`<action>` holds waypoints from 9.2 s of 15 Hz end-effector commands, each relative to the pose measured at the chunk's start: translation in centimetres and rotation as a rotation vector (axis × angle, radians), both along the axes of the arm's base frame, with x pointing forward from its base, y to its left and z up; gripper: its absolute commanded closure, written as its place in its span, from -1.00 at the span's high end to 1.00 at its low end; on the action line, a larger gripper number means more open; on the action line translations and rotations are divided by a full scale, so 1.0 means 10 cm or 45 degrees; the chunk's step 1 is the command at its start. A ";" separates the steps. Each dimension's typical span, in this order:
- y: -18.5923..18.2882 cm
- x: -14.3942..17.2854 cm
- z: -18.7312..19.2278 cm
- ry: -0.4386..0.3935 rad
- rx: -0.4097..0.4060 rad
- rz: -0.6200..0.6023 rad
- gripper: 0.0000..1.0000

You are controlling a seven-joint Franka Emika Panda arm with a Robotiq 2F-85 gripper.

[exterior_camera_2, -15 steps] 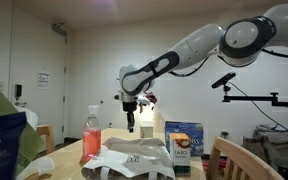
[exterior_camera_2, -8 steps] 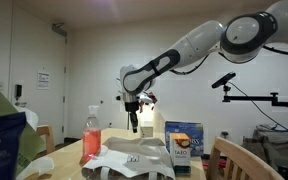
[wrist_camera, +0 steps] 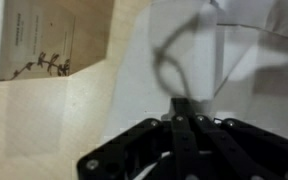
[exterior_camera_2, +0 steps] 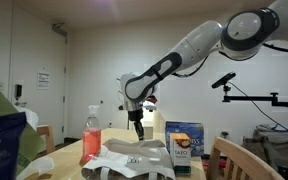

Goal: Flatten the bag

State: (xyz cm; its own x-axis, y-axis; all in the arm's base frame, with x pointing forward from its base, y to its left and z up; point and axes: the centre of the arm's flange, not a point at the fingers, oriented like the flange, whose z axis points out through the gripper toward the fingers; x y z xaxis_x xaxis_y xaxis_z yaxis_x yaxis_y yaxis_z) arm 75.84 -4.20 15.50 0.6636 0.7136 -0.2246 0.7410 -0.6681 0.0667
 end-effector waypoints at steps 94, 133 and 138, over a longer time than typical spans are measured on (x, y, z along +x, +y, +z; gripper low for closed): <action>1.52 -1.39 0.61 0.375 -0.292 0.332 -1.00; 1.36 -1.35 -0.53 0.555 -0.367 0.345 -1.00; 1.39 -1.19 -0.64 0.572 -0.348 0.339 -1.00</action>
State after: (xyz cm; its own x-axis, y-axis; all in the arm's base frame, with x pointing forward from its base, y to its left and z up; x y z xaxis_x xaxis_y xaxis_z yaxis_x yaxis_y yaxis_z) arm 62.23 9.27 10.00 0.2529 0.7221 -0.6439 0.8880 -0.4375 -0.1418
